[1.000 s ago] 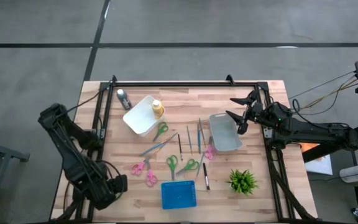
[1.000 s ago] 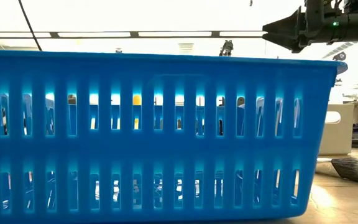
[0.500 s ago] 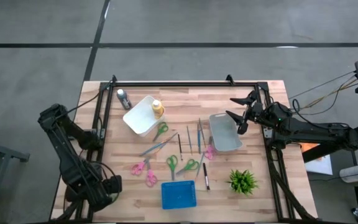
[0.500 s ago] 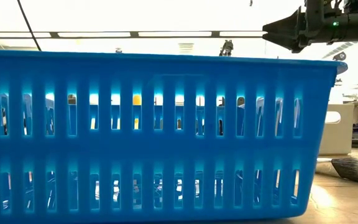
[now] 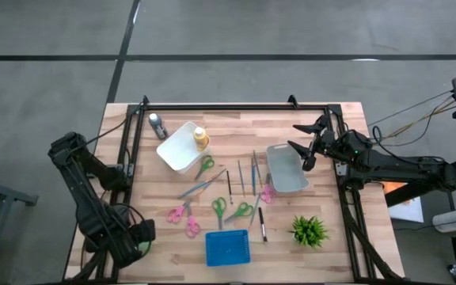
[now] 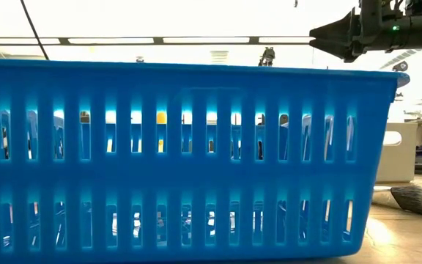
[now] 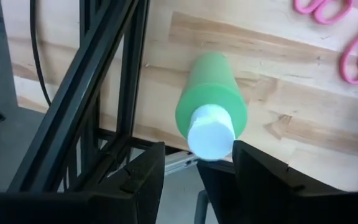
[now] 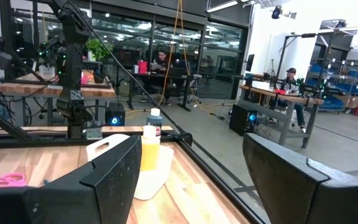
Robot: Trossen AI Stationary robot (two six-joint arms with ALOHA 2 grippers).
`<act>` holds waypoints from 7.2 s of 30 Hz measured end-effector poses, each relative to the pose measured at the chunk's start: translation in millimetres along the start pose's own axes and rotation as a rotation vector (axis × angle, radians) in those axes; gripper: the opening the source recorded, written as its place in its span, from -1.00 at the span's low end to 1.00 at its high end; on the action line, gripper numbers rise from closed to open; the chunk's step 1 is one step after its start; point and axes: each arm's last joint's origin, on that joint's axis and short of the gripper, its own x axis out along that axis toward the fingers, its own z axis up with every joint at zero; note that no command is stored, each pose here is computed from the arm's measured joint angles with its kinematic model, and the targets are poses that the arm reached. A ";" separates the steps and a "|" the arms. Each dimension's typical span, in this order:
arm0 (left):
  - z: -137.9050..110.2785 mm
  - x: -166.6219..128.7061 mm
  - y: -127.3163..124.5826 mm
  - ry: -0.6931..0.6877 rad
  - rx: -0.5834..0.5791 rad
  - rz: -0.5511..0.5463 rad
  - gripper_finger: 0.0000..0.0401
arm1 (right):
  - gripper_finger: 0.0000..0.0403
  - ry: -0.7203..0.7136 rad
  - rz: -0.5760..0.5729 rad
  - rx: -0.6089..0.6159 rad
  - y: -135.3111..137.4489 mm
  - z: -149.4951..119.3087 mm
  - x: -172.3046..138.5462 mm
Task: Pick & Place Paint Supplies
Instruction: Put the green paint bottle into the white bin
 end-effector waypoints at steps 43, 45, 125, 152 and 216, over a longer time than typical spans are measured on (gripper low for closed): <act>1.5 20.0 -4.8 -0.023 0.021 -0.039 -0.07 | 0.38 0.006 0.000 0.001 0.0 -0.6 0.0; 1.4 20.0 -4.8 -0.022 0.021 -0.039 -0.09 | 0.38 0.006 0.000 0.001 0.0 -0.6 0.0; 152.8 -78.9 -28.9 -0.376 0.374 -0.509 -0.40 | 0.38 0.006 0.000 -0.001 0.0 -0.6 0.0; 273.5 -111.7 -89.0 -0.433 0.401 -0.420 -0.40 | 0.38 0.006 0.001 0.000 0.0 -0.5 0.0; 371.4 -58.4 -192.9 -0.300 0.596 -0.162 -0.40 | 0.38 0.007 0.001 -0.001 0.1 -0.7 0.0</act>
